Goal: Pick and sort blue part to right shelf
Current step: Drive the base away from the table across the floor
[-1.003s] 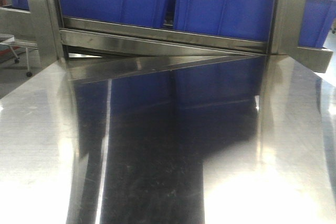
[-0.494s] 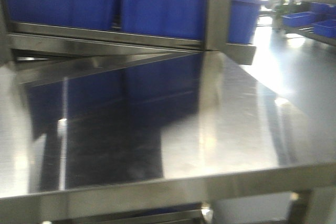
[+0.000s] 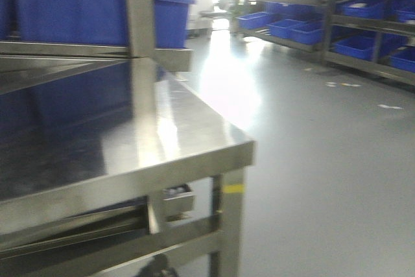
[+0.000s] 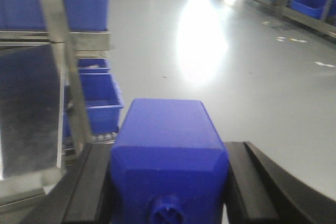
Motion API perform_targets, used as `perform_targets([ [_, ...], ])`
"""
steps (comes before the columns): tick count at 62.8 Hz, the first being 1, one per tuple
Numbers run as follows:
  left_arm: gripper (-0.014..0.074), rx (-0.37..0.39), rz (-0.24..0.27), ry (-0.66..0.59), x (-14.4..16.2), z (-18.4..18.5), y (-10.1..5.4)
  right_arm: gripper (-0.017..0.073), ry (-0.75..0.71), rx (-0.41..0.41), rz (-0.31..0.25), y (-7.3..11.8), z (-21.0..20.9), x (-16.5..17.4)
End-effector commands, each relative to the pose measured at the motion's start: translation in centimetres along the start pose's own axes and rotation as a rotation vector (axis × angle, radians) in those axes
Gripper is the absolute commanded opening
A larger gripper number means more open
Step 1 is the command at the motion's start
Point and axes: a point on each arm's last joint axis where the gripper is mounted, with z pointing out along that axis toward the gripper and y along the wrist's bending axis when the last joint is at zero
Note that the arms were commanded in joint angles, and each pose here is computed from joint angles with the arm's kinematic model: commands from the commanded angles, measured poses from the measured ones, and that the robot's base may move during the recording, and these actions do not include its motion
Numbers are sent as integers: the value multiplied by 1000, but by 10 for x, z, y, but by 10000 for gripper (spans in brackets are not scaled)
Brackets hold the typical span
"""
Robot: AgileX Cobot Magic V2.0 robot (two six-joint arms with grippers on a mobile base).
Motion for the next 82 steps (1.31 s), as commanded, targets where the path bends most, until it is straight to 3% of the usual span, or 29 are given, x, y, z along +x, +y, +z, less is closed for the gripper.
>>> perform_targets([
  [1,356,-20,-9,-112,-18,-2,2,424,-120,6,-16,0,-3,-18],
  [82,356,-20,-9,-112,-18,-2,2,424,-120,6,-16,0,-3,-18],
])
